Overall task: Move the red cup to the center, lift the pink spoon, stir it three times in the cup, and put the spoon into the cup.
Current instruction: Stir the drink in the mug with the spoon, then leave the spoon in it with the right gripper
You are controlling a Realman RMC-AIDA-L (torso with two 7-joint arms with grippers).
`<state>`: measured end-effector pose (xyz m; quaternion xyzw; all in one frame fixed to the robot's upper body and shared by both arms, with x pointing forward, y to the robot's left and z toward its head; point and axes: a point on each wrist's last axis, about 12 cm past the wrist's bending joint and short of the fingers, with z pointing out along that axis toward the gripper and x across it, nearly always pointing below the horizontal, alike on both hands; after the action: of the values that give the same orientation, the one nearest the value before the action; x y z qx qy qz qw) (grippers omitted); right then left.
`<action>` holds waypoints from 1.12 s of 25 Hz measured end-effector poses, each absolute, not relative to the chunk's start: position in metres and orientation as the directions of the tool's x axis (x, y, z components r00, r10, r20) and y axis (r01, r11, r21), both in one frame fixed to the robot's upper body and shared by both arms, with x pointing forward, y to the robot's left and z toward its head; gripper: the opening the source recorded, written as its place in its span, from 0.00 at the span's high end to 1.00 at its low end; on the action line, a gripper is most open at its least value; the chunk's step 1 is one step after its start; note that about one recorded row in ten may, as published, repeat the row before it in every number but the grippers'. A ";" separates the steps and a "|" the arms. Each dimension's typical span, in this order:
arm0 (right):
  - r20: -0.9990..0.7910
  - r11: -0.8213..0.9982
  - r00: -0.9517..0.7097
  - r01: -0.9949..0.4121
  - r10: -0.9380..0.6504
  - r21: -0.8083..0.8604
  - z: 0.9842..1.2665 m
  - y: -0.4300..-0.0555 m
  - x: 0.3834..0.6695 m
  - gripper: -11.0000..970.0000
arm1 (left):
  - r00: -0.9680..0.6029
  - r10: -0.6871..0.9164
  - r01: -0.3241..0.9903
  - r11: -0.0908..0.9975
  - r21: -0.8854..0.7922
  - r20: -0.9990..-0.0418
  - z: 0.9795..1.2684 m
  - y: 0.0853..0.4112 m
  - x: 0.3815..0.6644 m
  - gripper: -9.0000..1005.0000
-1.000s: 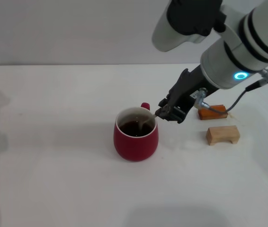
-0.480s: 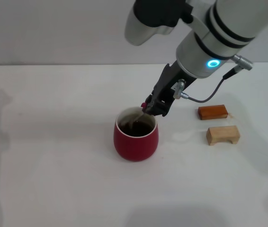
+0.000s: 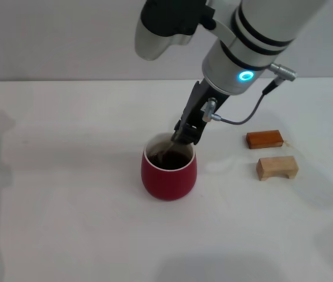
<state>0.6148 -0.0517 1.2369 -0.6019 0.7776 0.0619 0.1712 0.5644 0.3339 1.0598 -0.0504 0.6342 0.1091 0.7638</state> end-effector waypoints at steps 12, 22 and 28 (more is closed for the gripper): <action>-0.259 0.260 -0.219 -0.956 -0.941 -0.138 1.235 -0.046 0.622 0.84 | 0.174 0.101 -0.230 0.971 0.059 -0.980 1.060 0.333 0.564 0.99; -0.255 0.189 -0.165 -0.979 -0.953 -0.073 1.242 -0.037 0.608 0.84 | 0.183 0.100 -0.227 0.972 0.057 -0.978 1.061 0.332 0.565 0.99; -0.309 0.203 -0.159 -0.972 -0.938 -0.114 1.242 -0.031 0.616 0.84 | 0.186 0.101 -0.228 0.972 0.057 -0.977 1.062 0.333 0.565 0.99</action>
<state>0.6163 -0.0313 1.2419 -0.6289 0.7594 0.0552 0.1575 0.5649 0.3326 1.0617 -0.0504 0.6288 0.1069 0.7686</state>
